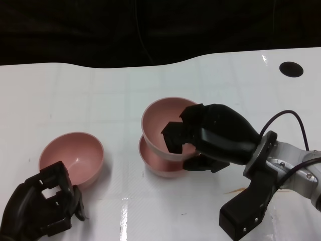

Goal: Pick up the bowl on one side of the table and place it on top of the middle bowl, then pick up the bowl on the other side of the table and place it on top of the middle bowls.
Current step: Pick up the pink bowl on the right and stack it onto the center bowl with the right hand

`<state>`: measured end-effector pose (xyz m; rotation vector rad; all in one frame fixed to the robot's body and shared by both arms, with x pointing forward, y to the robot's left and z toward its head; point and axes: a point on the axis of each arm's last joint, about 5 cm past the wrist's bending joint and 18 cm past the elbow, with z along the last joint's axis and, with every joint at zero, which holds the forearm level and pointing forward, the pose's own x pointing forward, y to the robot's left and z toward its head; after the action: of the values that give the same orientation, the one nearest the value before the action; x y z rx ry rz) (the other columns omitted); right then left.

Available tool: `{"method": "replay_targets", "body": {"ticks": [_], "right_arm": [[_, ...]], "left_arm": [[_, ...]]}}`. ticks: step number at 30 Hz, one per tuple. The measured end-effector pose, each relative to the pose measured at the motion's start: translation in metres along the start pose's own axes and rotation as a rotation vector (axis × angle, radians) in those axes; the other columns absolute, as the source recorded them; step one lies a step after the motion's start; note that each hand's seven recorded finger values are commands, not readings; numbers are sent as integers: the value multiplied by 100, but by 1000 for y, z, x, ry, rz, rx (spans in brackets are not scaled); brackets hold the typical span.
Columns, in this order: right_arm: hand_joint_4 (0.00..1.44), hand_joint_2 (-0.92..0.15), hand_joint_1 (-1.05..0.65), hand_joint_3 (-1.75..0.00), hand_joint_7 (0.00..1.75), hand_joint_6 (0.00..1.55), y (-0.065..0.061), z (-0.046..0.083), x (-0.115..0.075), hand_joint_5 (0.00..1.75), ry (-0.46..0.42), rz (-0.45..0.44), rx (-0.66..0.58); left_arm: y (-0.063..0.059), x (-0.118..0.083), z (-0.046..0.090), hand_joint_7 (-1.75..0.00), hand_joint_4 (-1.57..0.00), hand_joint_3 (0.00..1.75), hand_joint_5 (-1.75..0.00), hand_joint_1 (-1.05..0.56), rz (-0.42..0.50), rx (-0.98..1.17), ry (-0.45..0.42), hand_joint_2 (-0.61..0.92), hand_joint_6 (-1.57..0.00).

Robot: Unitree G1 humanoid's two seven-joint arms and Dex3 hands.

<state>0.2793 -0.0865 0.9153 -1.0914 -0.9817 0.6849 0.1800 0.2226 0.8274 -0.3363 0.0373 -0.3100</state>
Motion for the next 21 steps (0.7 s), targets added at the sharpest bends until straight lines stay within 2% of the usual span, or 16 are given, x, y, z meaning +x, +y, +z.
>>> {"method": "replay_targets", "body": {"ticks": [21], "right_arm": [[91,-71,-18,-67,175,66,18,3,-3,175,17,36,26]], "left_arm": [[-2,0,-3,-175,-88,128,-175,3,0,-2,3,56,-77]]}}
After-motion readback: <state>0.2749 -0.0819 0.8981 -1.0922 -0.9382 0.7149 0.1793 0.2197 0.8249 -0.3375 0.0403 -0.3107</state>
